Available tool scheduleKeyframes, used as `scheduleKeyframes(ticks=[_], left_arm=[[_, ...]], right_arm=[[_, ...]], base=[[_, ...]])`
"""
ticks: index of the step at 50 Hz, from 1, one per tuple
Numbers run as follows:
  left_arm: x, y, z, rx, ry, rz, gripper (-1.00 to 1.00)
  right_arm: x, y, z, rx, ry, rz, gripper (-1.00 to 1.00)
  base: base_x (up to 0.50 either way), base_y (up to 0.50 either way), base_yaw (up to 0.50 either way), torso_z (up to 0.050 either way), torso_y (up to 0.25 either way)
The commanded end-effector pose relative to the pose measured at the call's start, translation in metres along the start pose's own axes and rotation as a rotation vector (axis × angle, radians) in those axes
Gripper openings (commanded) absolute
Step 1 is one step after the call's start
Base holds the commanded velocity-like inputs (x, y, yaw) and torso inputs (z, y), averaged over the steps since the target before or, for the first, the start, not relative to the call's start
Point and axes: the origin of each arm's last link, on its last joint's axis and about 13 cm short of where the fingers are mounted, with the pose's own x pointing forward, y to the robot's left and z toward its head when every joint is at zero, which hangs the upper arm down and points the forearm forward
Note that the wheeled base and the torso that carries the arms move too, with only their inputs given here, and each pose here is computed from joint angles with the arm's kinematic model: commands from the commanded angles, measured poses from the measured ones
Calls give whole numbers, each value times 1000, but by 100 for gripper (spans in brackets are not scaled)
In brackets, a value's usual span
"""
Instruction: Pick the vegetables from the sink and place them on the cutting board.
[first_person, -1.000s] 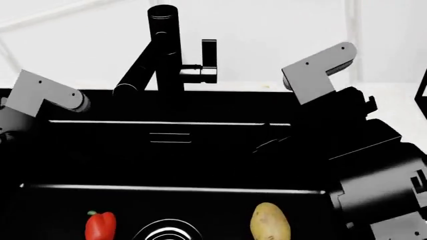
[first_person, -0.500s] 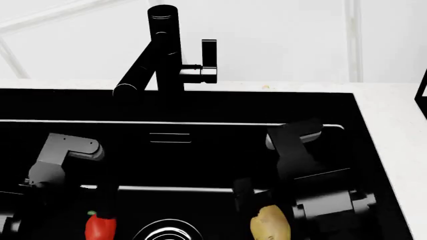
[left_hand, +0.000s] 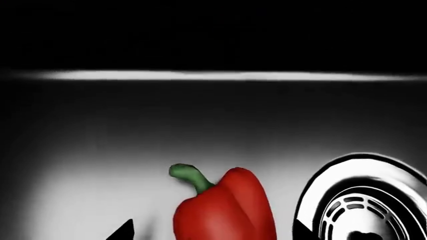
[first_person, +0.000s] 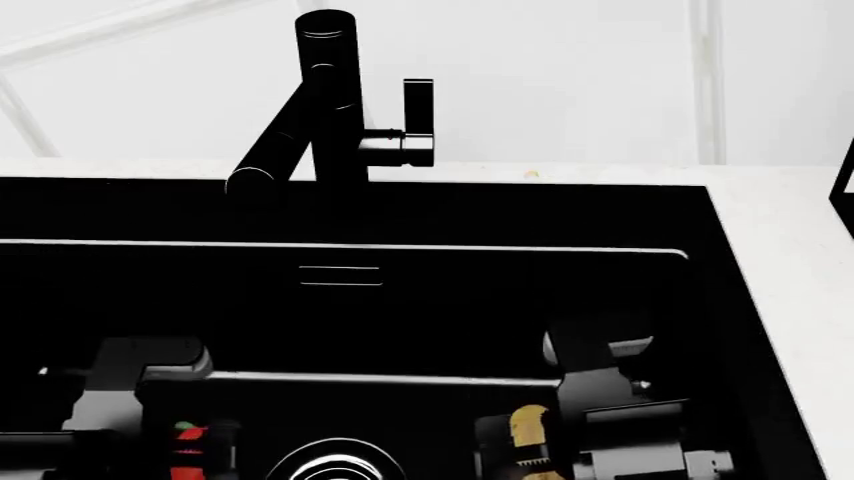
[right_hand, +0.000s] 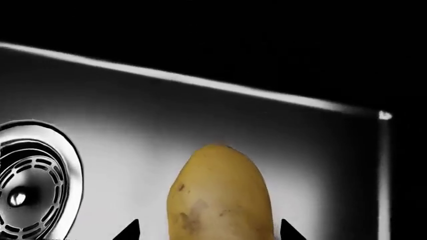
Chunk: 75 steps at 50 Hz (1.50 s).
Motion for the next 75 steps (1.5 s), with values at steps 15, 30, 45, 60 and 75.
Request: scheduleKeyframes(ticks=[15, 30, 45, 60, 75], left_arm=[[5, 0, -21, -35, 56, 24, 100], [6, -1, -25, -41, 64, 22, 100], [7, -9, -20, -39, 45, 11, 100], [4, -15, -9, 10, 48, 41, 100], [5, -22, -15, 9, 107, 65, -100]], right_arm=[[1, 4, -11, 33, 96, -45, 100], [-2, 4, -6, 28, 108, -69, -100], [6, 0, -3, -39, -66, -65, -100], [-9, 4, 39, -106, -181, 10, -100], [-15, -3, 47, -81, -227, 11, -100]], base=[[0, 0, 0, 0, 0], [0, 0, 0, 0, 0], [0, 0, 0, 0, 0], [0, 0, 0, 0, 0], [0, 0, 0, 0, 0]])
